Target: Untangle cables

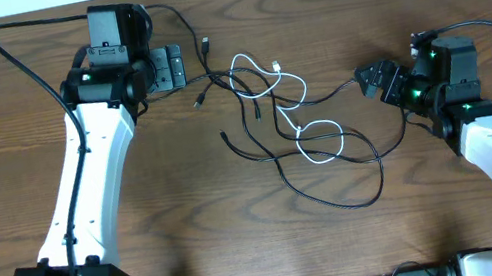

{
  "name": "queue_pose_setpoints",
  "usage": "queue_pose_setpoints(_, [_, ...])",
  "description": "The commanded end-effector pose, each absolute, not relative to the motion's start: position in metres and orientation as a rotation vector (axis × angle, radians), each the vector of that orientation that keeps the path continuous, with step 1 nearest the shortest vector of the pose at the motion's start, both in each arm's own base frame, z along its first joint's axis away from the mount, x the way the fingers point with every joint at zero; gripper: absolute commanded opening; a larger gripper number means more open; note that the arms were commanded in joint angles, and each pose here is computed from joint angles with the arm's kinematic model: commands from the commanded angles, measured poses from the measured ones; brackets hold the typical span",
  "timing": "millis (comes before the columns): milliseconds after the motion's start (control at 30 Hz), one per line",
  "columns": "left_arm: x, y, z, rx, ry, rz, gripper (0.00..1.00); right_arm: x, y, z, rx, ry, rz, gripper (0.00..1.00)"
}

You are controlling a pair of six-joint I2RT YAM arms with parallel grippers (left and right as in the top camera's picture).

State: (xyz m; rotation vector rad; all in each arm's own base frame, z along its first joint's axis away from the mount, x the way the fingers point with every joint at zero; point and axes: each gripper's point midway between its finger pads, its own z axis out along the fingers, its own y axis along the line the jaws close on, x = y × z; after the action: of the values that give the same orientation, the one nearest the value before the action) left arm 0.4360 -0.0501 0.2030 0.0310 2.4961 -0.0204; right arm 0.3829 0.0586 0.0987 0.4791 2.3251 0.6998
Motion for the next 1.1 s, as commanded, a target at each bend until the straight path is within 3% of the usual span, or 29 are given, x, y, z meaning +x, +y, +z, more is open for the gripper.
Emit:
queue_pose_setpoints(0, [0.4359,-0.0489,0.2001,0.026,2.504,-0.012,0.93,0.3815,0.0591,0.0958,0.463,2.336,0.688,0.99])
queue_pose_setpoints(1067, [0.4359,-0.0487,0.2001,0.026,2.504,-0.012,0.93,0.3815,0.0592,0.0958,0.462,2.336,0.688,0.99])
